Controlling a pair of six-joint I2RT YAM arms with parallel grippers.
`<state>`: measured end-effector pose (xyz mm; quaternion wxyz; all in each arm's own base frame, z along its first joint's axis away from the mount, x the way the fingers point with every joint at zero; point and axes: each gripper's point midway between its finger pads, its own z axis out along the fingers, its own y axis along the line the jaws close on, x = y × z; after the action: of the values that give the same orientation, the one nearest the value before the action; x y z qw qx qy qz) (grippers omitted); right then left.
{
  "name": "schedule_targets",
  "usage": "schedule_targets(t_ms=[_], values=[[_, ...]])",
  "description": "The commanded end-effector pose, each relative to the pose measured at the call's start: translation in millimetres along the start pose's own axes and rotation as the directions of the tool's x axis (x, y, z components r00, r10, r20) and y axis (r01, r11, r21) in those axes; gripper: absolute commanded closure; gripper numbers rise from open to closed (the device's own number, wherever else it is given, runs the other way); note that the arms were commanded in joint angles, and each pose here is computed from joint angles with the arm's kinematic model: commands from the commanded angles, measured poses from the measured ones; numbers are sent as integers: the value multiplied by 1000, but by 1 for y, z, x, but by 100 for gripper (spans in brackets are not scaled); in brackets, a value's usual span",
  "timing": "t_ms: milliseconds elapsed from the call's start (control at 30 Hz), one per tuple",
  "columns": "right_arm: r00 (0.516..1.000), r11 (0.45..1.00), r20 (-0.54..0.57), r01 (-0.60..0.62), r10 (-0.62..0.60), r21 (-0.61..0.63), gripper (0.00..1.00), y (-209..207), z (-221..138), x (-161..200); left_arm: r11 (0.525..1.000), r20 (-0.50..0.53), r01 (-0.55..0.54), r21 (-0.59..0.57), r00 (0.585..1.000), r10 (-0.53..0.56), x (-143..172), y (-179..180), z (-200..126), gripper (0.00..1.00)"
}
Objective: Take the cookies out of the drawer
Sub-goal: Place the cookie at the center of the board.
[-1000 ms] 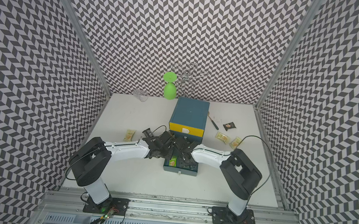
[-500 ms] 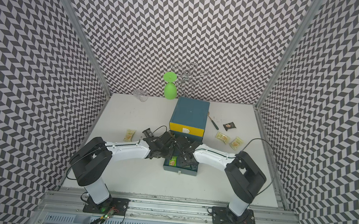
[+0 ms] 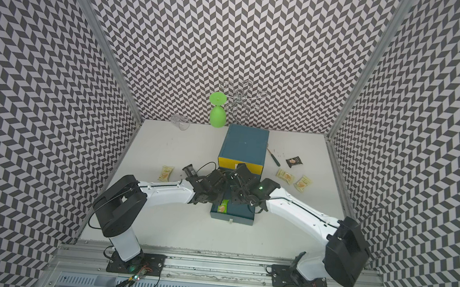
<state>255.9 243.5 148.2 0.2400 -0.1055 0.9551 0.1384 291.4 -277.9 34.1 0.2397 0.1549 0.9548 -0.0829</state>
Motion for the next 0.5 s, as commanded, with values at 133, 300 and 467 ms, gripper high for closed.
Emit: schedule_targets(t_ms=[133, 300, 467], values=[[971, 987, 186, -157, 148, 34, 58, -80, -52, -52, 1000, 35, 0, 28, 999, -1, -14, -11, 1, 80], [960, 970, 199, -222, 199, 100, 58, -132, -42, -73, 1000, 59, -4, 25, 998, 3, -20, -11, -2, 80], [966, 951, 54, -258, 253, 169, 58, -174, 8, -53, 1000, 86, -8, 30, 996, 6, -29, -13, -6, 79]])
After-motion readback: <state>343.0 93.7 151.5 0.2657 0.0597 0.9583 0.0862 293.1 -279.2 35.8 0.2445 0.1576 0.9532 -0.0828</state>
